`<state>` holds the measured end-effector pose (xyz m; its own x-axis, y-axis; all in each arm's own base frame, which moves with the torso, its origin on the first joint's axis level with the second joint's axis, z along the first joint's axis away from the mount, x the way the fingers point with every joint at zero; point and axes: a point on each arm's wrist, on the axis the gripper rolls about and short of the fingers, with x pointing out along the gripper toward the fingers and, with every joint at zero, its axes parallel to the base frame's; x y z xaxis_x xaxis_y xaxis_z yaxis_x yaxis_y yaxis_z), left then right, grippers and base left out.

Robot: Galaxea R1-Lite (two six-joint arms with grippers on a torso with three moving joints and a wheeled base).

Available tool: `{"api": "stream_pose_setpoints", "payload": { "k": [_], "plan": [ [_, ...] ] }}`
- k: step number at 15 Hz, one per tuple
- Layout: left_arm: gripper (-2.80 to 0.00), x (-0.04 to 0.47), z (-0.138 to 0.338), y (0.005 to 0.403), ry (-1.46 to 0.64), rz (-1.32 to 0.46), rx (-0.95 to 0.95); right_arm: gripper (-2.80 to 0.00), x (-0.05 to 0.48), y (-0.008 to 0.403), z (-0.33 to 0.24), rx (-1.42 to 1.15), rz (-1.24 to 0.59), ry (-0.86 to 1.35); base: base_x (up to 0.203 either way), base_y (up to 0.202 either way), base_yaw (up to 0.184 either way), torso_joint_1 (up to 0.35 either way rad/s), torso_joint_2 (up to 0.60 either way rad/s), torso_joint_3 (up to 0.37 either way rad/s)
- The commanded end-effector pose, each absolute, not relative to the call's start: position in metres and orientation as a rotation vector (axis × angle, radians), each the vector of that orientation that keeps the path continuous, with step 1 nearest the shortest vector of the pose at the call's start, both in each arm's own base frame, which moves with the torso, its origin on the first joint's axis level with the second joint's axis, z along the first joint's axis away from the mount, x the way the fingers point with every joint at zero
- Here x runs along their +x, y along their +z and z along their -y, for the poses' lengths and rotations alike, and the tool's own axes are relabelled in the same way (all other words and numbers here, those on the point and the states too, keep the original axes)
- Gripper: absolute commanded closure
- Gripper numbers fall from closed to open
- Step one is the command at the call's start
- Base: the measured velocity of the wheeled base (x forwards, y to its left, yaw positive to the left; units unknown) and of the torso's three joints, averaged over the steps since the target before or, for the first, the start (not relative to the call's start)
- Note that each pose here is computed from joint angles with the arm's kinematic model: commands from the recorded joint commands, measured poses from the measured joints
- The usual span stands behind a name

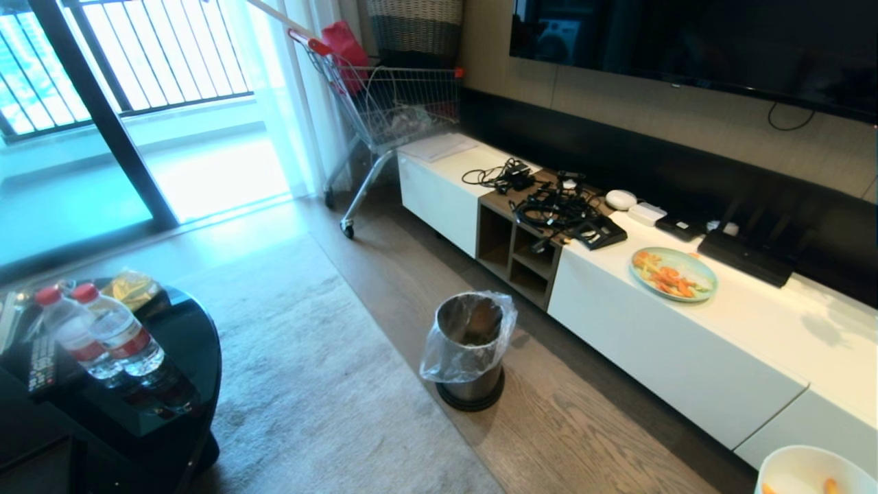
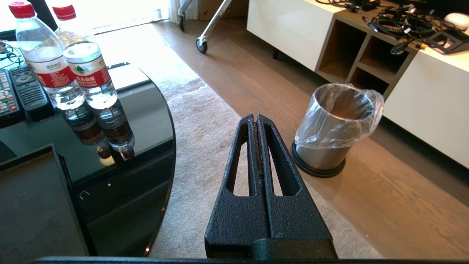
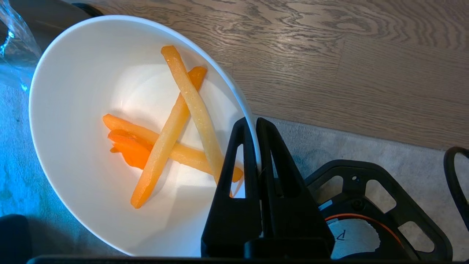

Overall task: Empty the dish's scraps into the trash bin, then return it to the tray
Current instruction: Move the bowl over the trash can

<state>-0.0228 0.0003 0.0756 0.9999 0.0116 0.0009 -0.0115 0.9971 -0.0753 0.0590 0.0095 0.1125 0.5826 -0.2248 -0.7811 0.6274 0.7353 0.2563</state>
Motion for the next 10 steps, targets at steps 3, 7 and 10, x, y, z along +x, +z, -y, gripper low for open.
{"api": "stream_pose_setpoints", "payload": {
  "k": [3,7,10],
  "plan": [
    [0.0,-0.0228,-0.0003,0.0756,0.012,0.002,-0.077,0.0,0.0591,0.1136,-0.0095,0.548,-0.799,-0.524,0.0,0.0,0.0,0.0,0.0,0.0],
    [0.0,-0.0228,-0.0003,0.0756,0.012,0.002,-0.077,0.0,0.0586,0.1136,-0.0092,0.547,-0.799,-0.526,0.0,0.0,0.0,0.0,0.0,0.0],
    [0.0,-0.0228,-0.0003,0.0756,0.012,0.002,-0.078,0.0,0.059,0.1141,-0.0089,0.547,-0.791,-0.534,0.0,0.0,0.0,0.0,0.0,0.0]
  ]
}}
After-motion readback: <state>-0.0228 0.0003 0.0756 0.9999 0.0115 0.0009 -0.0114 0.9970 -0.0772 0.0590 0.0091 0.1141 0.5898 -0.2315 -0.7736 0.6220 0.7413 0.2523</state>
